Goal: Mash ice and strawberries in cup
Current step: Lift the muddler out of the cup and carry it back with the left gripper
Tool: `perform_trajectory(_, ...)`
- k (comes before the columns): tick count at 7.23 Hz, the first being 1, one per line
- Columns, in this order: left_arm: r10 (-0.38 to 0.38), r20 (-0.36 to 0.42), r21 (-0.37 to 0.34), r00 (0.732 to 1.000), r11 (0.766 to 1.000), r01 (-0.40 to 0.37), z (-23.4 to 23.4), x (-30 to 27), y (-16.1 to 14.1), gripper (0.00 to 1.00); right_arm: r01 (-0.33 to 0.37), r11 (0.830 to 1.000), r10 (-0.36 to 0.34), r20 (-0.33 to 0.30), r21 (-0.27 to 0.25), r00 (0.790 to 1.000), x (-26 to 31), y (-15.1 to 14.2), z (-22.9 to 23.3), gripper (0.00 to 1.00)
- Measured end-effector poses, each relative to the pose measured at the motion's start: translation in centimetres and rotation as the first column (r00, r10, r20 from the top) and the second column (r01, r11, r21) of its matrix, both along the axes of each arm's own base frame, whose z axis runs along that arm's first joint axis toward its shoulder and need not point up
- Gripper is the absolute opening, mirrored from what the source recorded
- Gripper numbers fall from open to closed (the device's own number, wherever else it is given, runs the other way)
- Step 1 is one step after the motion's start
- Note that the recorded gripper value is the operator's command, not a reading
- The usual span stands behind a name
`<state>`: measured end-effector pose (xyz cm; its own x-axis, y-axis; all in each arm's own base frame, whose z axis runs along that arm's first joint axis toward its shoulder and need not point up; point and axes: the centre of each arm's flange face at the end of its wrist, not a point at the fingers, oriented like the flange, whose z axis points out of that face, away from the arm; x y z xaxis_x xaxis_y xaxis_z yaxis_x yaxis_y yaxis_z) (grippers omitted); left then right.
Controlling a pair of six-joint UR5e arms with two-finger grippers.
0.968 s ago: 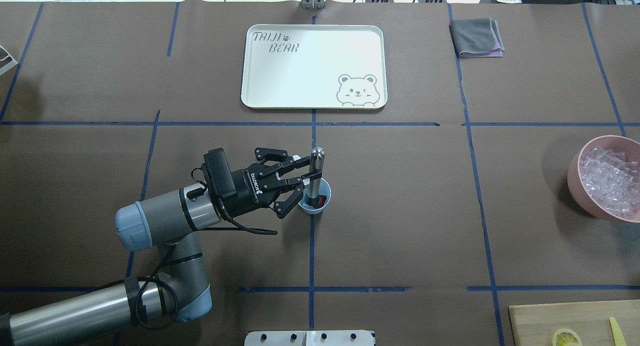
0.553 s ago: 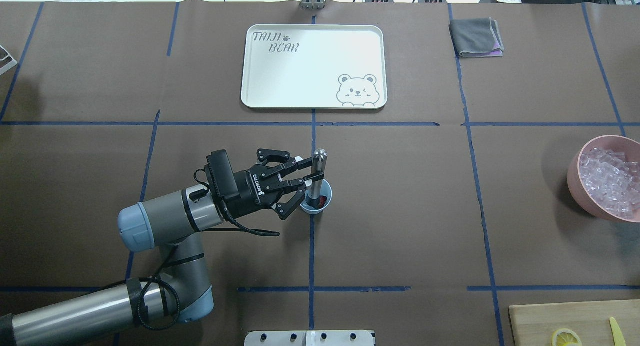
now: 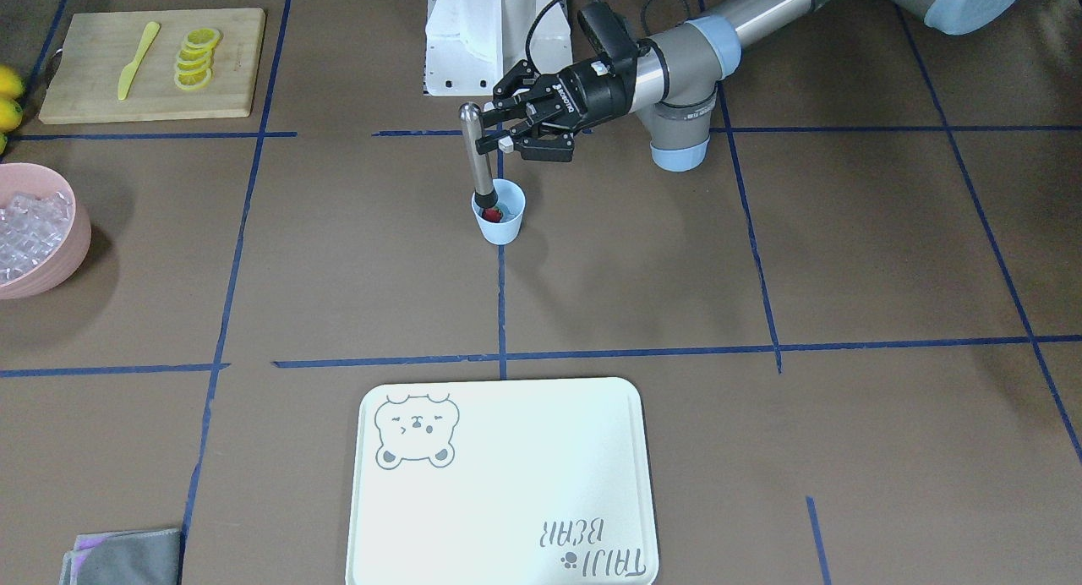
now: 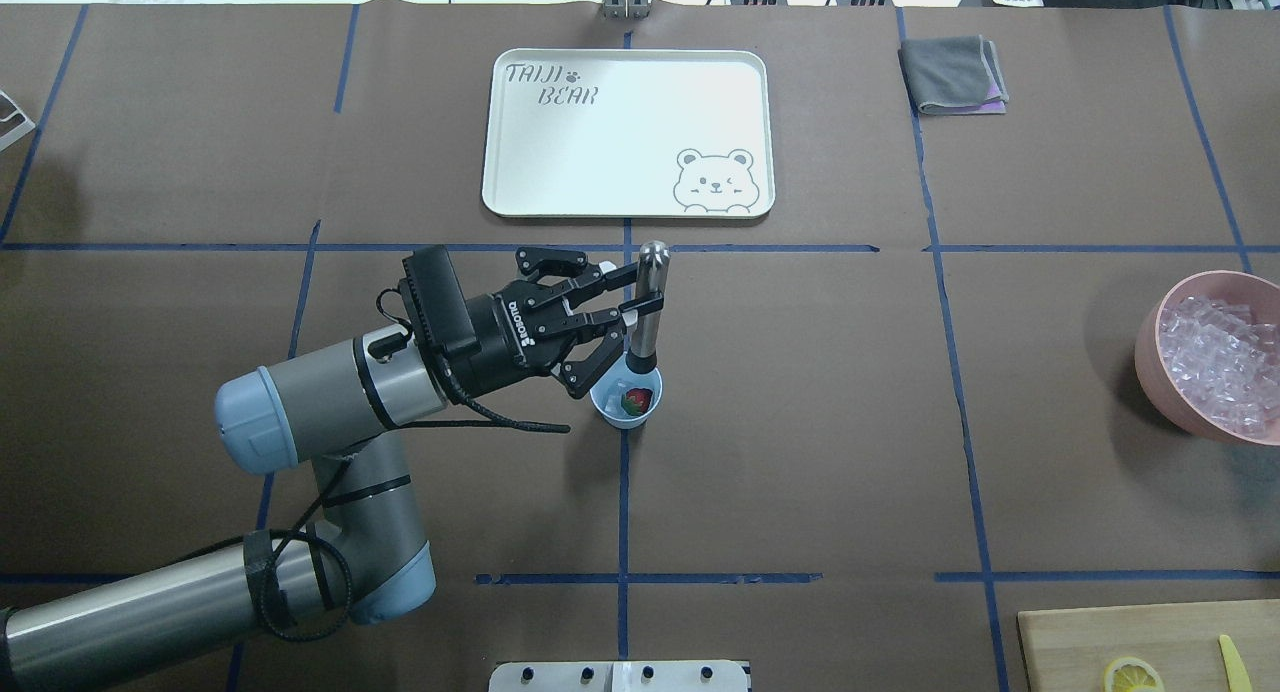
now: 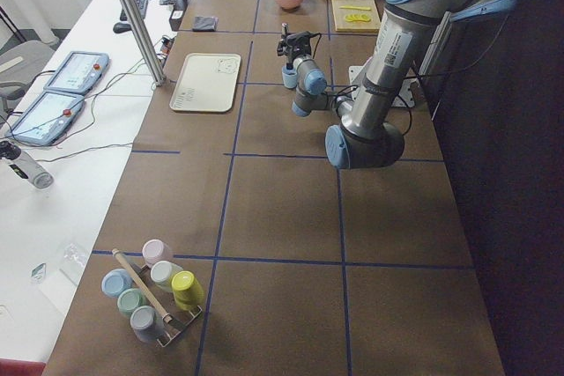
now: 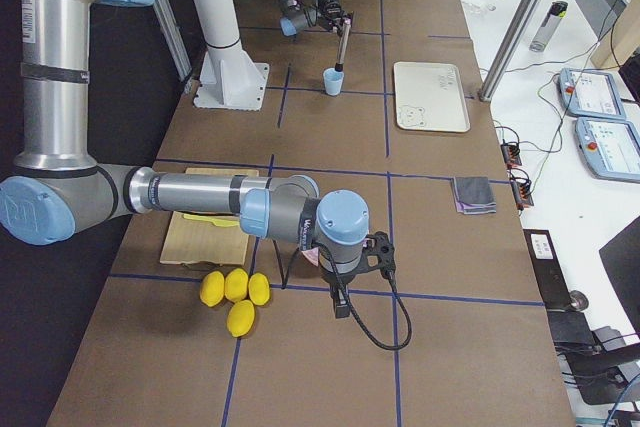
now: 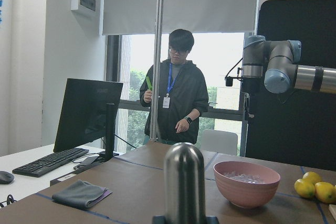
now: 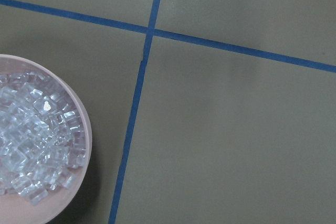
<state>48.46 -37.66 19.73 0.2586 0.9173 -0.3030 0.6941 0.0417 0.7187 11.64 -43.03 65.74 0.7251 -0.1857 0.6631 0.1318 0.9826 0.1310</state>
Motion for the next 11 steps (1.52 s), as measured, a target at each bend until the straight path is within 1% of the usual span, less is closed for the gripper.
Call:
perform_trajectory(1, 0.002, 0.042, -0.010, 0.999, 1.000, -0.002, -2.2, -2.0, -0.9, 0.00, 0.000, 1.000, 0.000, -0.001, 0.000, 1.000, 0.0, 0.0, 0.0, 0.99)
perform_trajectory(2, 0.018, 0.112, -0.038, 0.994, 0.999, -0.013, -4.2, -4.4, -2.0, 0.00, 0.000, 1.000, 0.000, -0.002, -0.001, 1.000, 0.0, 0.0, 0.1, 0.99)
perform_trajectory(3, 0.031, 0.212, -0.083, 0.977, 0.996, -0.013, -5.9, -7.0, -3.3, 0.00, 0.000, 1.000, 0.000, -0.003, -0.002, 1.000, 0.0, 0.0, 0.1, 0.99)
perform_trajectory(4, 0.047, 0.337, -0.149, 0.940, 0.989, 0.004, -6.8, -9.5, -5.2, 0.00, 0.000, 1.000, 0.000, -0.004, -0.002, 1.000, 0.0, 0.0, 0.1, 0.99)
perform_trajectory(5, 0.079, 0.439, -0.214, 0.895, 0.977, 0.019, -6.9, -11.2, -6.8, 0.00, 0.000, 1.000, 0.000, -0.004, -0.003, 1.000, 0.0, 0.1, 0.1, 0.99)
perform_trajectory(6, 0.130, 0.519, -0.286, 0.845, 0.958, 0.028, -6.3, -11.9, -8.0, 0.00, 0.000, 1.000, 0.000, -0.004, -0.003, 1.000, 0.0, 0.1, 0.2, 0.99)
perform_trajectory(7, 0.189, 0.584, -0.367, 0.789, 0.929, 0.049, -5.2, -12.3, -8.9, 0.02, 0.001, 1.000, -0.001, -0.004, -0.003, 1.000, 0.0, 0.2, 0.2, 0.99)
perform_trajectory(8, 0.260, 0.646, -0.463, 0.718, 0.881, 0.098, -3.5, -13.4, -9.7, 0.02, 0.001, 1.000, -0.001, -0.005, -0.005, 1.000, 0.0, 0.4, 0.3, 0.99)
perform_trajectory(9, 0.341, 0.684, -0.560, 0.645, 0.813, 0.164, -1.2, -15.4, -10.9, 0.02, 0.001, 1.000, -0.001, -0.005, -0.006, 1.000, 0.0, 0.4, 0.4, 0.99)
perform_trajectory(10, 0.412, 0.691, -0.638, 0.594, 0.733, 0.235, 1.7, -18.3, -12.2, 0.02, 0.001, 1.000, -0.001, -0.005, -0.006, 1.000, 0.0, 0.5, 0.3, 0.99)
perform_trajectory(11, 0.463, 0.683, -0.696, 0.565, 0.649, 0.308, 5.3, -21.2, -13.1, 0.02, 0.001, 1.000, -0.001, -0.005, -0.006, 1.000, 0.0, 0.5, 0.4, 0.99)
